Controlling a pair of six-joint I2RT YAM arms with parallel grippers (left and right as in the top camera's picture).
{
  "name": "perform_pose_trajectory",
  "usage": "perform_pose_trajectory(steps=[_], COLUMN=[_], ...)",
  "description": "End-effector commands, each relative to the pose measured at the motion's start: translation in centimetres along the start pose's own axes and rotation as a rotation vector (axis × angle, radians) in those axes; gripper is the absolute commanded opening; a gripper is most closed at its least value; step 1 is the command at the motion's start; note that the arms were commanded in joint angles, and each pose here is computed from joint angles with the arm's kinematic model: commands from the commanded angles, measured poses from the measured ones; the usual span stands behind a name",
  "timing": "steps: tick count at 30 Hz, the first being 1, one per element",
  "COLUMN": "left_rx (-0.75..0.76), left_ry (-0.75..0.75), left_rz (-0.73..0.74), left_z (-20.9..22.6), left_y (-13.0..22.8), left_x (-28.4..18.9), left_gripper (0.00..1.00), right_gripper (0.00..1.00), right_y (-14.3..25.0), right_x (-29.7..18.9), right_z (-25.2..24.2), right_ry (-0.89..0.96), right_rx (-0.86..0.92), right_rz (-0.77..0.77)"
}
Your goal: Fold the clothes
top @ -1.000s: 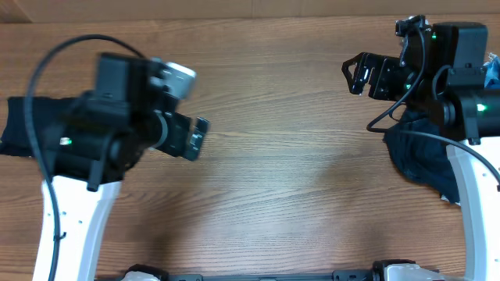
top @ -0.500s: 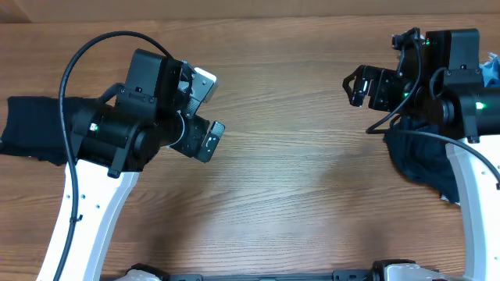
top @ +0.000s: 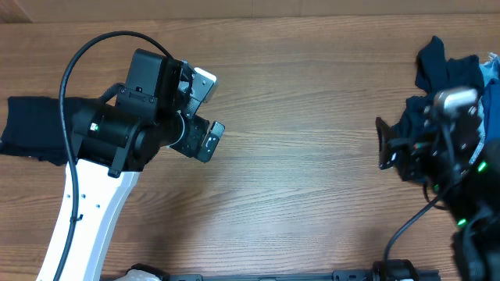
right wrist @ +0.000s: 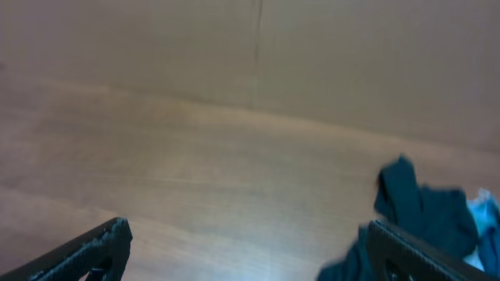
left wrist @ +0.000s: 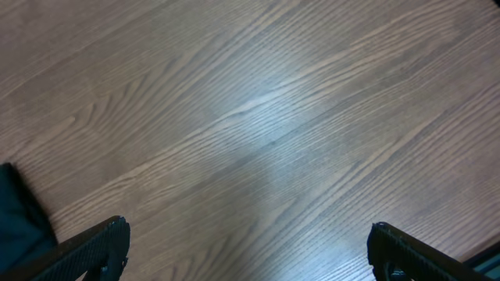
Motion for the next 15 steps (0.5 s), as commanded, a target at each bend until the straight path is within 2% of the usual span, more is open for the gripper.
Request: perform_pose_trajectory(steps=[1, 5, 15], left_rx=[0.02, 0.02, 0.02], left_ry=[-0.003, -0.003, -0.003], left_rz=[0.005, 0.005, 0.005], left_z=[0.0, 0.0, 0.0], left_y=[-0.1, -0.1, -0.1], left_x=[0.2, 0.2, 0.2], left_gripper=[1.0, 1.0, 1.0], right_gripper=[1.0, 1.0, 1.0], right_y=[7.0, 14.4, 22.6], right_x=[0.8, 1.7, 4.6], right_z=[1.2, 3.0, 4.2], right_ry=[-0.007, -0.058, -0.073], right_rx=[-0.014, -0.013, 0.062], right_rz=[0.042, -0.002, 0.007])
Point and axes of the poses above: each gripper's point midway between its finger pads, its own x axis out along the fingers, its own z axis along the line the jaws close on, y = z × x, the point moved 8 cm from there along -x, back along the fingers, and after that the axes turned 4 degrees about -x, right-handed, at the moved point
